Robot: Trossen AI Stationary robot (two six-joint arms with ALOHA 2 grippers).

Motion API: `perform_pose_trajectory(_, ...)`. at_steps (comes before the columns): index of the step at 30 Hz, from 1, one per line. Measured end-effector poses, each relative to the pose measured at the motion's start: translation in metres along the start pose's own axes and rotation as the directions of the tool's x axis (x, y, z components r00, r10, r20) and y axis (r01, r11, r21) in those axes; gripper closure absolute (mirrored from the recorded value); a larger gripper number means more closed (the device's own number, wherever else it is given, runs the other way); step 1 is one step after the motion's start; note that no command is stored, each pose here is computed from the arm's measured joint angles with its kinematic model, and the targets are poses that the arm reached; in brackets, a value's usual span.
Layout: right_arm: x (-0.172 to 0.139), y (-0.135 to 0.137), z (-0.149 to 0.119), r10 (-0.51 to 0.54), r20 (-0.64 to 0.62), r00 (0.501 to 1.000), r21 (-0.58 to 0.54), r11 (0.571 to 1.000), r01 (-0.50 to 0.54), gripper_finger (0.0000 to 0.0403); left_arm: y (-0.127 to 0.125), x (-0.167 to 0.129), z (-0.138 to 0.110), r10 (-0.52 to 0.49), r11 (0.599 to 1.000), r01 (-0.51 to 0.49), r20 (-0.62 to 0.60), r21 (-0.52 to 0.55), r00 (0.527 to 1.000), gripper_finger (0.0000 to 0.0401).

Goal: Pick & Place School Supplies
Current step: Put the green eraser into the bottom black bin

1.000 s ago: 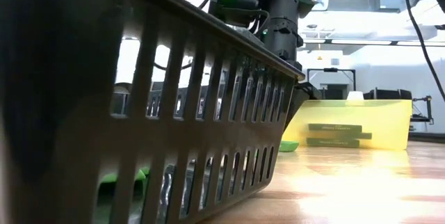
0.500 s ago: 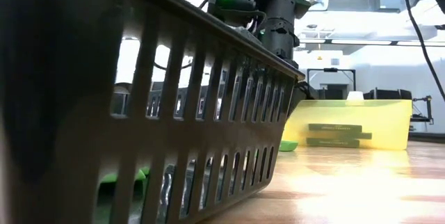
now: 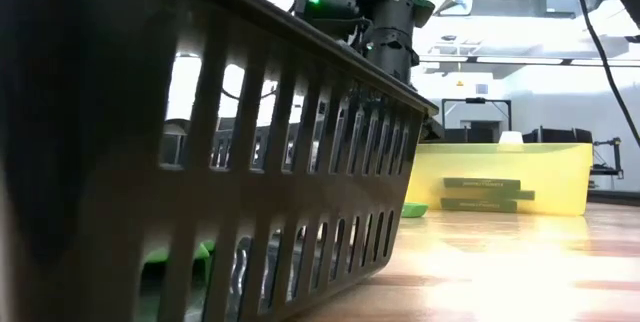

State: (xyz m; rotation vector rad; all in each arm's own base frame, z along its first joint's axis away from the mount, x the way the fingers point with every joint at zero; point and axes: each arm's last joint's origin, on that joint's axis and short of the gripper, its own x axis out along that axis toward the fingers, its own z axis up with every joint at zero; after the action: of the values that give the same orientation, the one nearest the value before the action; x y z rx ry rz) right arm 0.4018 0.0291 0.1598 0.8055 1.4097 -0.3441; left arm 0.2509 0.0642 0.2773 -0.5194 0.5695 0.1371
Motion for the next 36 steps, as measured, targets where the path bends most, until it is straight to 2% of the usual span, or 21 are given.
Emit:
perform_pose_trajectory(9, 0.01, -0.007, -0.009, -0.019, -0.026, 0.999, 0.03, 0.999, 0.02, 0.0257, 0.0, 0.0, 0.0, -0.001, 1.0, 0.001, 0.001, 0.004, 1.0, 0.027)
perform_pose_trajectory(17, 0.013, -0.002, -0.01, 0.02, -0.015, 1.0, 0.039, 0.999, -0.02, 0.026, 0.0, 0.0, 0.0, -0.001, 1.0, 0.001, 0.001, 0.024, 1.0, 0.027)
perform_pose_trajectory(22, 0.02, -0.001, -0.012, 0.009, -0.038, 0.999, 0.046, 0.999, -0.007, 0.0261, 0.0, 0.0, 0.0, -0.001, 1.0, 0.001, 0.001, 0.024, 1.0, 0.027)
perform_pose_trajectory(36, 0.011, 0.009, -0.01, 0.054, -0.044, 0.998, 0.062, 0.997, -0.051, 0.026, 0.0, 0.0, 0.001, -0.003, 1.0, 0.003, 0.006, 0.024, 1.0, 0.027)
